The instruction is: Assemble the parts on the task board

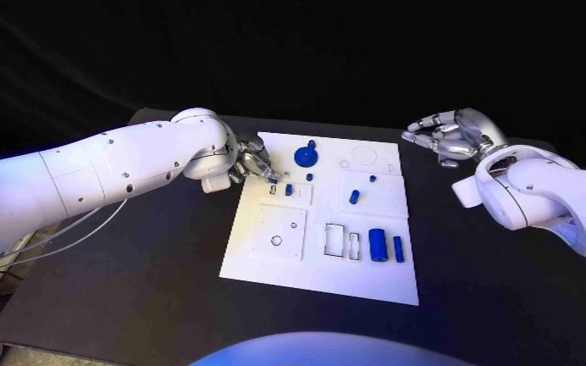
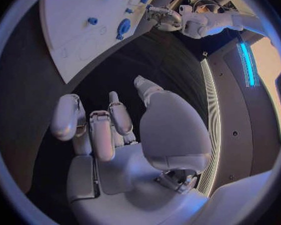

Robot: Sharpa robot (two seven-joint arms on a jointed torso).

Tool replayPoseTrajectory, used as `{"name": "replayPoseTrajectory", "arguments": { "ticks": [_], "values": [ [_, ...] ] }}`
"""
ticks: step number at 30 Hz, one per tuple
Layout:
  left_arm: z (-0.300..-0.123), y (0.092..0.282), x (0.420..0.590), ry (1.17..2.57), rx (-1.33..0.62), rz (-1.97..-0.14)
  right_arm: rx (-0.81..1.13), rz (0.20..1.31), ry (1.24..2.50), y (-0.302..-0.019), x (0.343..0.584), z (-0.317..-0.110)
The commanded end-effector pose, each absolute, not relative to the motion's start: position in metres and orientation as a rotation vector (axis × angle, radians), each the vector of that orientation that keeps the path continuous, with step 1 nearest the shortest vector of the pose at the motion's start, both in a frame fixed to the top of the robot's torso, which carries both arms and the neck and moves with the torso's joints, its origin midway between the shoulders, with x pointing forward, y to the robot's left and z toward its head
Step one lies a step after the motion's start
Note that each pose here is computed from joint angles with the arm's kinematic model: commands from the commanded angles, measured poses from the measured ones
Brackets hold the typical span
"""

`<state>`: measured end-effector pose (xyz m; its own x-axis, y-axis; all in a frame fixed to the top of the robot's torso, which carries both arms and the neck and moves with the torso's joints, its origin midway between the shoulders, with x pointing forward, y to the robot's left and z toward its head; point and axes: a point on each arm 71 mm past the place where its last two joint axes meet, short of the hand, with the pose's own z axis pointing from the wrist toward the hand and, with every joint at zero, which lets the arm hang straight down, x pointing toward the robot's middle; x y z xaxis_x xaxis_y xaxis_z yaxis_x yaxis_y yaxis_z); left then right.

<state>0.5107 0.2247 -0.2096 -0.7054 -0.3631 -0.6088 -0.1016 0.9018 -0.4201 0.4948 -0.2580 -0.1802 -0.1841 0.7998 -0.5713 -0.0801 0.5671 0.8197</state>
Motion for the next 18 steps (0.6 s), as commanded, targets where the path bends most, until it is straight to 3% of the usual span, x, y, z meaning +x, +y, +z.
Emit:
{"name": "replayPoseTrajectory", "arguments": {
  "ticks": [1, 18],
  "values": [
    [-0.2101, 0.2227, 0.5098, 2.327, -0.257, -0.430, 0.611, 0.893, 1.568, -0.2568, 0.4945, -0.1801],
    [-0.2143, 0.2165, 0.5051, 2.368, -0.137, -0.377, 0.610, 0.893, 1.567, -0.2567, 0.4943, -0.1802]
  ]
}}
